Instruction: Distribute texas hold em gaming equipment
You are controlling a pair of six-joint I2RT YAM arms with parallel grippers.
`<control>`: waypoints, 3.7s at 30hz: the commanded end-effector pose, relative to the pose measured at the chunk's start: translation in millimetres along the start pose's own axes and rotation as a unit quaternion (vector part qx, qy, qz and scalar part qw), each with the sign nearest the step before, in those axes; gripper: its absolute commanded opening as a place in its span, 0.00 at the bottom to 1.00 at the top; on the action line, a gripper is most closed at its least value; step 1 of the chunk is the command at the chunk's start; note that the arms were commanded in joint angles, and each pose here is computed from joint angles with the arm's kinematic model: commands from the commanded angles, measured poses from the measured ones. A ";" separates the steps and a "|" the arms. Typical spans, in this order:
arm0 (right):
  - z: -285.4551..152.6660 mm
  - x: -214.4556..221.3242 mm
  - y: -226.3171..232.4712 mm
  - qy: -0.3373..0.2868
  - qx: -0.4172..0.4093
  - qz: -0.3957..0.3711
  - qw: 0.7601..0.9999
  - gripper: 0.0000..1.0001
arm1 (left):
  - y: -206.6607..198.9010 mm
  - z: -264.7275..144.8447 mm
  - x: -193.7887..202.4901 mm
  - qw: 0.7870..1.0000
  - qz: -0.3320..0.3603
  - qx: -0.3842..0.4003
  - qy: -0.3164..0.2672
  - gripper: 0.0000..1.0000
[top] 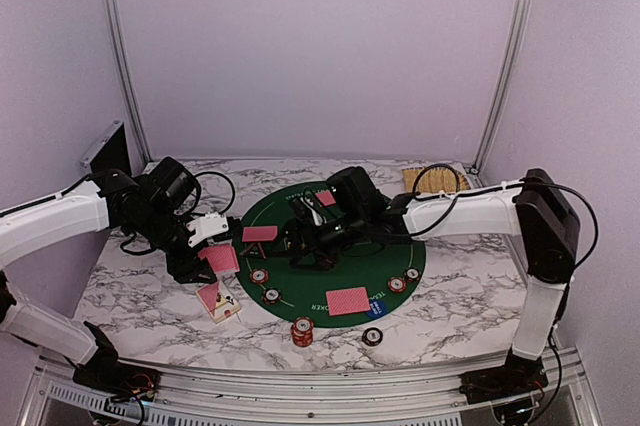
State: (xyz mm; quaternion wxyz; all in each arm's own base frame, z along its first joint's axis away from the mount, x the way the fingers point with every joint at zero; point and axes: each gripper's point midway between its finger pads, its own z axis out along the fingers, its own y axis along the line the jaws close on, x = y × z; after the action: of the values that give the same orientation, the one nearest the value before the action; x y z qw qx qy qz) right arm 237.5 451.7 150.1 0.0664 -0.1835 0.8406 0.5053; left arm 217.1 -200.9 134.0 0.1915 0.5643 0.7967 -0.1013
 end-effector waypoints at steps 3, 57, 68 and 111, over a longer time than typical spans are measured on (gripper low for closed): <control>35.2 -15.5 56.9 -0.004 -0.109 -0.004 0.994 0.96 | 2.4 -9.1 -11.6 1.000 -0.006 -0.004 -0.022 0.00; 128.4 -18.7 46.7 0.029 -0.151 0.062 0.986 0.85 | 5.8 -15.4 -17.9 0.999 -0.007 -0.014 -0.035 0.00; 102.9 -24.4 37.5 0.013 -0.133 0.054 0.990 0.74 | 6.4 -15.5 -18.6 0.999 -0.006 -0.015 -0.035 0.00; 45.6 -32.1 29.6 -0.006 -0.105 0.043 0.993 0.15 | 8.9 -10.1 -7.2 1.000 -0.006 -0.027 -0.015 0.00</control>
State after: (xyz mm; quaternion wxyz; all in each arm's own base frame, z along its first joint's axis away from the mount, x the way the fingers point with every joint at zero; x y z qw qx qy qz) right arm 248.1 519.8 152.5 0.0152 -0.1447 0.7875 0.5989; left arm 222.1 -198.0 134.6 0.1962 0.5534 0.8045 -0.0894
